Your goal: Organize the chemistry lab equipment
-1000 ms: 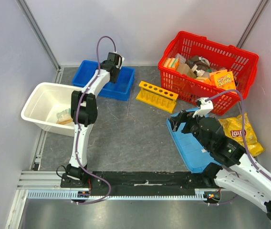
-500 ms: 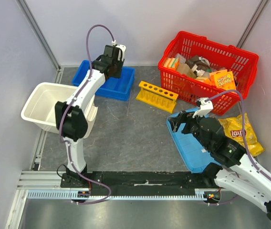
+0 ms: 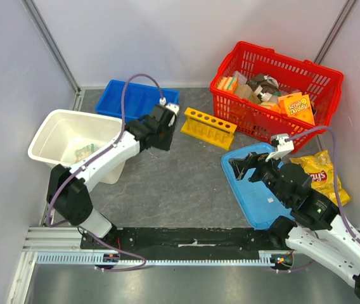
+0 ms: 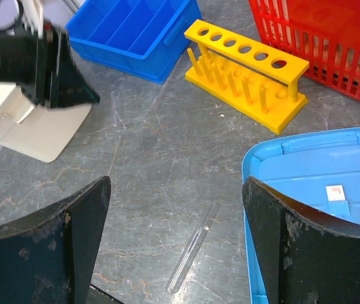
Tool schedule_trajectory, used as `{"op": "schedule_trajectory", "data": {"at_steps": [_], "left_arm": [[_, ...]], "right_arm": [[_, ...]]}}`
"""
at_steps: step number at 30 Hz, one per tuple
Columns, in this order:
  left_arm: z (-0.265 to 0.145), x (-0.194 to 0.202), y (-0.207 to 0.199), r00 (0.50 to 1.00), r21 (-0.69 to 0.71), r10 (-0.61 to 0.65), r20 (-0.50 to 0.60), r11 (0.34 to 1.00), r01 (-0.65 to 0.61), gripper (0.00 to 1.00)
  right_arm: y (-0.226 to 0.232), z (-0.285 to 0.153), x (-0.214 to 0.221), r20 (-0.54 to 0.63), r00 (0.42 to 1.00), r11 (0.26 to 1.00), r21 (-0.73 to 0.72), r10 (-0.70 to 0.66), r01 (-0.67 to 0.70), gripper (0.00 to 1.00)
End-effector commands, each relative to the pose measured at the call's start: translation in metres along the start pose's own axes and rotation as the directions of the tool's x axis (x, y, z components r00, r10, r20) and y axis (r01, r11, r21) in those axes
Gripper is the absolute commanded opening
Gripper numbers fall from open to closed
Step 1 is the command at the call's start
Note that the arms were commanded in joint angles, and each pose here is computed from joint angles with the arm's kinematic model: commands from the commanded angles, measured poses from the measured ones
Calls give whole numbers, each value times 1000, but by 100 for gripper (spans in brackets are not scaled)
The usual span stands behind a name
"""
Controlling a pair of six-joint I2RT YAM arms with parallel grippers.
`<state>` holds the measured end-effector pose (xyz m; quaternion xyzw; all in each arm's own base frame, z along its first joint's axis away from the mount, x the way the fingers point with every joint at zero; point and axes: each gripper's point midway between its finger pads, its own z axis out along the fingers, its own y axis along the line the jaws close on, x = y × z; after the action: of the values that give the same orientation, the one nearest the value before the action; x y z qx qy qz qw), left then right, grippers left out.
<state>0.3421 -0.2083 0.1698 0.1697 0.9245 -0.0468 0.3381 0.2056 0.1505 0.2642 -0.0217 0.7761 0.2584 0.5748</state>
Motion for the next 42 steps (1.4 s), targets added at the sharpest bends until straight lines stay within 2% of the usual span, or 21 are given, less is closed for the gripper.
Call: {"op": "schedule_trajectory", "data": {"at_steps": [1,6,10,29,42], "left_arm": [[-15,27,-15,997,-8,-70,29,998,70,38],[-2,74,-10,987,-56,-159,-23,986,158,37],[10,95,-5,977,-88,-210,-24,974,207,37],[65,120,1,967,-227,-237,-94,951,211,36],[80,135,-1,966,-215,-218,-140,959,185,31]], "right_arm": [[-1,-9,0,7,1000,1000,-15,-9,9,91],[-4,-13,3,5,1000,1000,-15,3,-3,91],[-5,-15,4,3,1000,1000,-16,7,-7,91],[-6,-14,5,-4,1000,1000,-6,8,-8,91],[-6,-14,1,6,1000,1000,-2,3,-3,91]]}}
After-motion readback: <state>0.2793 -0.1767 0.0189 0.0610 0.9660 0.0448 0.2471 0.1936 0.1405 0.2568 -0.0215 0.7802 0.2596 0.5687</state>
